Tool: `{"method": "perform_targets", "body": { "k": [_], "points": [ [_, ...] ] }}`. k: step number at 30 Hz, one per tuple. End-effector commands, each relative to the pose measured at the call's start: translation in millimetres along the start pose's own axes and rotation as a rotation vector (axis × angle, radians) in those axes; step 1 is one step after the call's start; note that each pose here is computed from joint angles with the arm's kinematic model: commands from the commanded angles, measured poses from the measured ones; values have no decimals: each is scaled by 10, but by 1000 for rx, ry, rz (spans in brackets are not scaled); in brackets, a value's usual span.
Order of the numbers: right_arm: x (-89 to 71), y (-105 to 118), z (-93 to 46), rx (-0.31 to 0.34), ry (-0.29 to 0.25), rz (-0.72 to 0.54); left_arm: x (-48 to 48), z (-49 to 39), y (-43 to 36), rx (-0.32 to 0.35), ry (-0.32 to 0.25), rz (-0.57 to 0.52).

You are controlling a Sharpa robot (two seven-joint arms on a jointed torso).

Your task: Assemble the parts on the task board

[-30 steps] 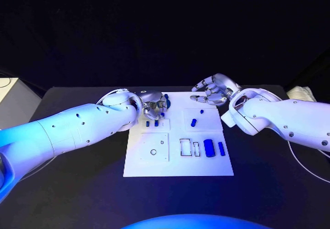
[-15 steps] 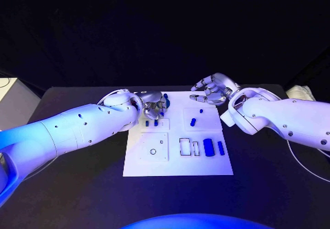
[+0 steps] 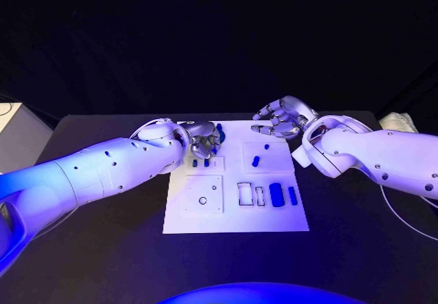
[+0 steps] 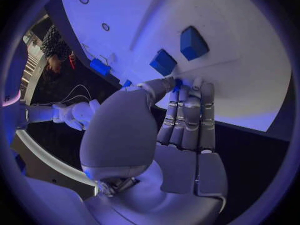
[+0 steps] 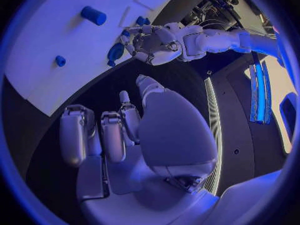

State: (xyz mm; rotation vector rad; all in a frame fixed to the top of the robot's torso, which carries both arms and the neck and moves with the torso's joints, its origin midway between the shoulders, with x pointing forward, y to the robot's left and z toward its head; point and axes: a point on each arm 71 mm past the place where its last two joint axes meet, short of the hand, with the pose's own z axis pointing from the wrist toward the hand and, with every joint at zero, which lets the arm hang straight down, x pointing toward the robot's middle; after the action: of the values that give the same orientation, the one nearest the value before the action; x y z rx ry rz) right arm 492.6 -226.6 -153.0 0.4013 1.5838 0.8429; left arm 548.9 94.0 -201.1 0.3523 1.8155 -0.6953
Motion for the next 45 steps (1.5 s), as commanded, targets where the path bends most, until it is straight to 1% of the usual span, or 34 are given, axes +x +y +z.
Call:
{"method": "perform_targets", "body": {
  "k": [1,8,13,16,24,31,36,39,45],
  "points": [
    [6,16,-2,-15,1,-1,27,13,-19,4,20,4],
    [8,19,-3,-16,2,-1,57,25,-19,1,15,1],
    [10,21,-3,-17,3,-1,56,27,-18,1,-3,0],
    [11,22,-3,-17,3,-1,50,25,-16,2,-18,0],
    [9,22,-4,-18,3,-1,6,-10,3,19,-92,-14],
    [6,18,-3,-17,2,-1,-47,-102,1,50,-125,-61],
    [1,12,-4,-16,1,-2,-104,-195,7,59,-123,-108],
    [-4,7,-7,-14,0,-2,-128,-250,35,53,-109,-130],
    [-10,0,-12,-12,0,-2,-151,-357,128,30,-80,-157]
  ]
}}
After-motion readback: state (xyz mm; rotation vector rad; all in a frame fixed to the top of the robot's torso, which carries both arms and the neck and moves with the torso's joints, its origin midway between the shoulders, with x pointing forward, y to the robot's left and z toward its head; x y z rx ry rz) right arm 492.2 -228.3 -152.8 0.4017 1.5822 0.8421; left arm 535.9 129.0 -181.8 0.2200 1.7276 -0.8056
